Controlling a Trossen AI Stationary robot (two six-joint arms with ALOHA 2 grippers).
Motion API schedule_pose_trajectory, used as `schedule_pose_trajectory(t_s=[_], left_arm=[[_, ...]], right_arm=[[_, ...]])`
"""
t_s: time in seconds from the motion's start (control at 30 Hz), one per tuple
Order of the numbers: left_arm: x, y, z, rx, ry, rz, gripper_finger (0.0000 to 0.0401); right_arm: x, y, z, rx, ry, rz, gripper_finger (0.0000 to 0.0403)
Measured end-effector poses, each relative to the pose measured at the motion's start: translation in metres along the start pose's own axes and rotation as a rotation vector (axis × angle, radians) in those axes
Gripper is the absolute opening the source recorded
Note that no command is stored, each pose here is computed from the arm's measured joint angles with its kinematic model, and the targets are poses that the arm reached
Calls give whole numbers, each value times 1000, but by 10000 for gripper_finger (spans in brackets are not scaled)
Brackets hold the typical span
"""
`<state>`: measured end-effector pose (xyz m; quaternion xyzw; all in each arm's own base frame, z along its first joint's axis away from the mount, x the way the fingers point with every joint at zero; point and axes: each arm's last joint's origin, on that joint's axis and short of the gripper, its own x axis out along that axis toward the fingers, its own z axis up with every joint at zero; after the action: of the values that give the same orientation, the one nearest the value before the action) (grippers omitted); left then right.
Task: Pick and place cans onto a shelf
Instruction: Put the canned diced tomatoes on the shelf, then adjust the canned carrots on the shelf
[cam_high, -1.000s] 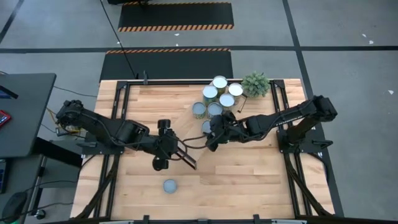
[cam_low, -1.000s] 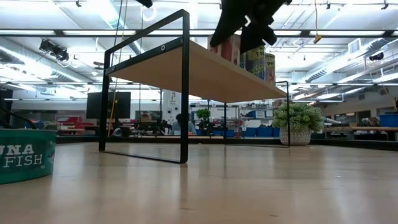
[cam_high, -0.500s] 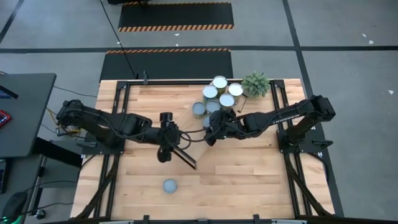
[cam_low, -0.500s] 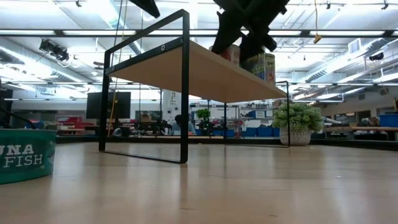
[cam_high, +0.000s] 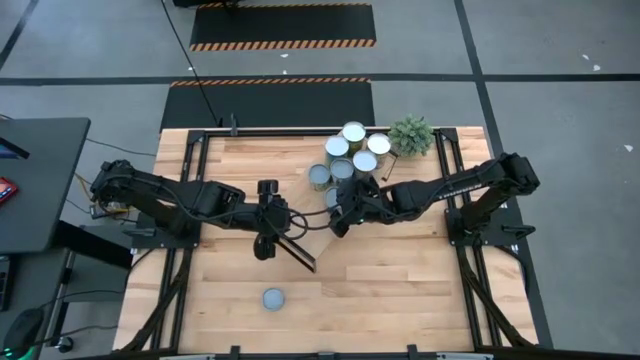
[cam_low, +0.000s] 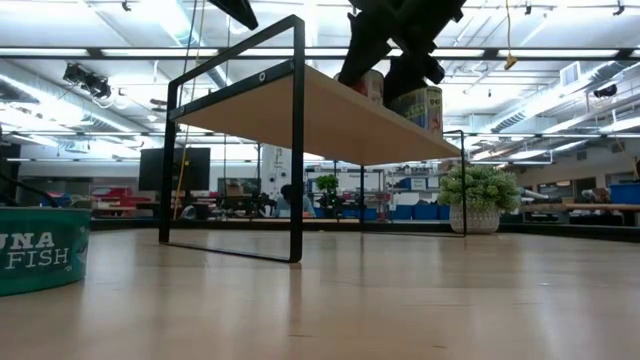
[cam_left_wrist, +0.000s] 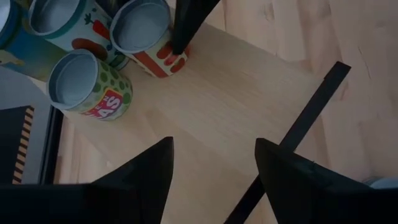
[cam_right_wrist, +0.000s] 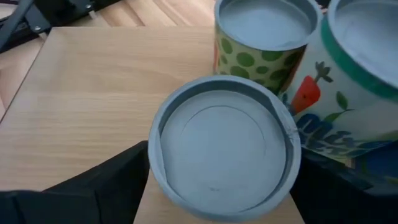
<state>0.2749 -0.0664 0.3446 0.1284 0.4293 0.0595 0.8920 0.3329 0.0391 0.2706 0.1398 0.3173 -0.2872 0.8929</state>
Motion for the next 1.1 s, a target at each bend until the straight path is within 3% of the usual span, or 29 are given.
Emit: schedule_pose_trajectory(t_s=[0.23,0.47,0.7,1.1], left_arm=[[1,3,0,5,4,-10,231],[5,10,2,-25,-7,-126,225],[-2,18,3,-19,-47,-121,199],[7,63,1,-60,-63,-46,173]], right_arm=[[-4,5,-4,-12,5,13,365],[-9,6,-3,-13,8,41,366],[-19,2,-1,-16,11,43,366],[-45,-11,11,18,-50,61,366]])
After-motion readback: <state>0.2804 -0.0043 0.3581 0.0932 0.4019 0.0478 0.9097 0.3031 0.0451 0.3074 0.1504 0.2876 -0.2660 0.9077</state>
